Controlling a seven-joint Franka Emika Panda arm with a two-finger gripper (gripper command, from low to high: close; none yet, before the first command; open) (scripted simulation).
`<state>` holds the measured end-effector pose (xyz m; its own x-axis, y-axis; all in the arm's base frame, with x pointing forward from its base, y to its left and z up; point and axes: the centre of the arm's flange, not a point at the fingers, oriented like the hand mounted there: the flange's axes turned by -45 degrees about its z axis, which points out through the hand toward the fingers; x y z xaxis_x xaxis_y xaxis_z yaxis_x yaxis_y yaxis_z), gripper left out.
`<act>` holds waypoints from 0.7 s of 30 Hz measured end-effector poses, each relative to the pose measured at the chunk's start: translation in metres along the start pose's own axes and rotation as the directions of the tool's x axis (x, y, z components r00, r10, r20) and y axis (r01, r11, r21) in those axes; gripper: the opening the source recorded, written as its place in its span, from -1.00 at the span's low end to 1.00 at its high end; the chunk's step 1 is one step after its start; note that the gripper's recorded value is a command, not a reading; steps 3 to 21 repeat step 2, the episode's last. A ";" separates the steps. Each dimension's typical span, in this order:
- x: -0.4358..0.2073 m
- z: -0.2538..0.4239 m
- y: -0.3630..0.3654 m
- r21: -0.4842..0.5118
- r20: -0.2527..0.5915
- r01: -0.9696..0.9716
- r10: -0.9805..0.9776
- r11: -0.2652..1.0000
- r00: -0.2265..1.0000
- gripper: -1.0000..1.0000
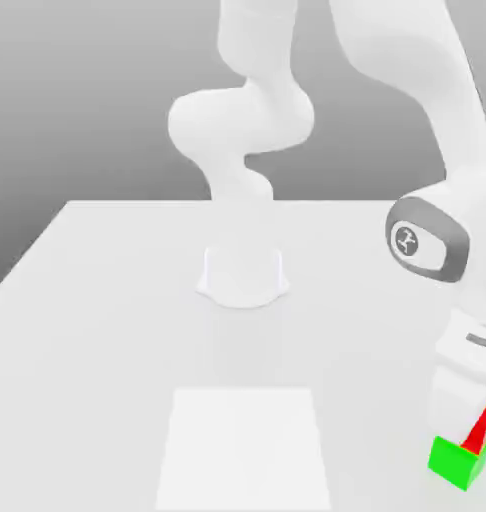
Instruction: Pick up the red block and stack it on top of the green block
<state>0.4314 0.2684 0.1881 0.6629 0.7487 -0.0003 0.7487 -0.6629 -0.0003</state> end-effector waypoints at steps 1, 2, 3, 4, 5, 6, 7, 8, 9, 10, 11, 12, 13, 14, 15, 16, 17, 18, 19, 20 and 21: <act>0.000 0.000 0.000 0.000 0.000 0.000 0.000 1.000 1.000 1.00; 0.000 0.000 0.000 0.000 0.000 0.000 0.000 1.000 1.000 1.00; 0.000 0.000 0.000 0.000 0.000 0.000 0.000 1.000 1.000 1.00; 0.000 0.000 0.000 0.000 0.000 0.000 0.000 1.000 1.000 1.00; 0.000 0.000 0.000 0.000 0.000 0.000 0.000 1.000 1.000 1.00; 0.000 0.000 0.000 0.000 0.000 0.000 0.000 1.000 1.000 1.00; 0.000 0.000 0.000 0.000 0.000 0.000 0.000 1.000 1.000 1.00; 0.000 0.000 0.000 0.000 0.000 0.000 0.000 1.000 1.000 1.00; 0.000 0.000 0.000 0.000 0.000 0.000 0.000 1.000 1.000 1.00; 0.000 0.000 0.000 0.000 0.000 0.000 0.000 1.000 1.000 1.00; 0.000 0.000 0.000 0.000 0.000 0.000 0.000 1.000 1.000 1.00; 0.000 0.000 0.000 0.000 0.000 0.000 0.000 1.000 1.000 1.00; 0.000 0.000 0.000 0.000 0.000 0.000 0.000 1.000 1.000 1.00; 0.000 0.000 0.000 0.000 0.000 0.000 0.000 1.000 1.000 1.00; 0.000 0.000 0.000 0.000 0.000 0.000 0.000 1.000 1.000 1.00; 0.000 0.000 0.000 0.000 0.000 0.000 0.000 1.000 1.000 1.00; 0.000 0.000 0.000 0.000 0.000 0.000 0.000 1.000 1.000 1.00; 0.000 0.000 0.000 0.000 0.000 0.000 0.000 1.000 1.000 1.00; 0.000 0.000 0.000 0.000 0.000 0.000 0.000 1.000 1.000 1.00; 0.000 0.000 0.000 0.000 0.000 0.000 0.000 1.000 1.000 1.00; 0.000 0.000 0.000 0.000 0.000 0.000 0.000 1.000 1.000 1.00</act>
